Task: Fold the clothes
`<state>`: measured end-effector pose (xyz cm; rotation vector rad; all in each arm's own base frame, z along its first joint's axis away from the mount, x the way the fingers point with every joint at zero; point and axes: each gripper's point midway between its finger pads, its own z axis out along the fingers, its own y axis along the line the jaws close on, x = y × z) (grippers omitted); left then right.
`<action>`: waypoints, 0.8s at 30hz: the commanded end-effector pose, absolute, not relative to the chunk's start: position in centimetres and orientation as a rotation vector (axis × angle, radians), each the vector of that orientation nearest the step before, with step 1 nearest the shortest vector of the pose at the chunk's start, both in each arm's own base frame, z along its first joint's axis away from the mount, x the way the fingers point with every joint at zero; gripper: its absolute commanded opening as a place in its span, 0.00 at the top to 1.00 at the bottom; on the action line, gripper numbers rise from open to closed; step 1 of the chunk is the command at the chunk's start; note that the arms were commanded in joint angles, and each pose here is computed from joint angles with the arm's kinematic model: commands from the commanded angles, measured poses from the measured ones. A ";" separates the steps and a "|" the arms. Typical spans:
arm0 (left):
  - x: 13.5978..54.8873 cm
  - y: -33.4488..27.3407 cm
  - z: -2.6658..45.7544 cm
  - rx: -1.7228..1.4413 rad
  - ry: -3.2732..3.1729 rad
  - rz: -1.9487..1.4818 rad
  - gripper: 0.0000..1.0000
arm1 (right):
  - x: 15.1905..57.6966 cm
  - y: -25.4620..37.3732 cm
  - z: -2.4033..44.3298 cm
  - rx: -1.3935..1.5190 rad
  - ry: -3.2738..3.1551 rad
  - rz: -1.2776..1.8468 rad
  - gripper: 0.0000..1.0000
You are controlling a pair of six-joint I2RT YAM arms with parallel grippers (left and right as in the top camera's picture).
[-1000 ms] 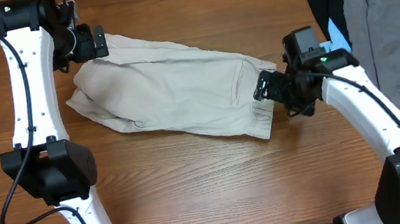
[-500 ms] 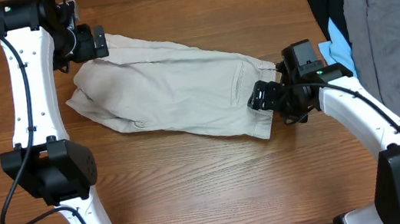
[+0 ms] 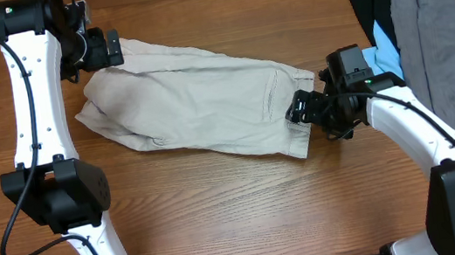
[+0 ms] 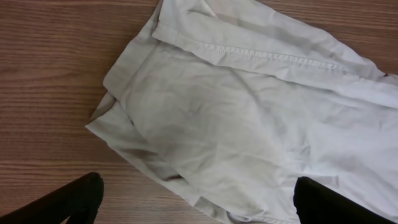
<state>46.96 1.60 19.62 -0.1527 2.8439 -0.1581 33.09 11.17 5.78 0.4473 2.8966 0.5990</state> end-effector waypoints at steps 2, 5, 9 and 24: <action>47.2 1.7 19.1 -0.113 2.855 -0.124 0.00 | 33.1 11.2 3.3 0.460 2.946 0.590 0.00; 47.2 1.8 19.1 -0.114 2.855 -0.123 0.00 | 33.7 11.3 2.0 0.461 2.949 0.590 0.01; 47.2 1.8 19.1 -0.114 2.855 -0.123 0.00 | 34.4 11.4 1.5 0.453 2.929 0.595 0.08; 47.2 1.7 19.1 -0.112 2.856 -0.124 0.00 | 35.4 9.0 -0.6 0.444 2.920 0.367 0.30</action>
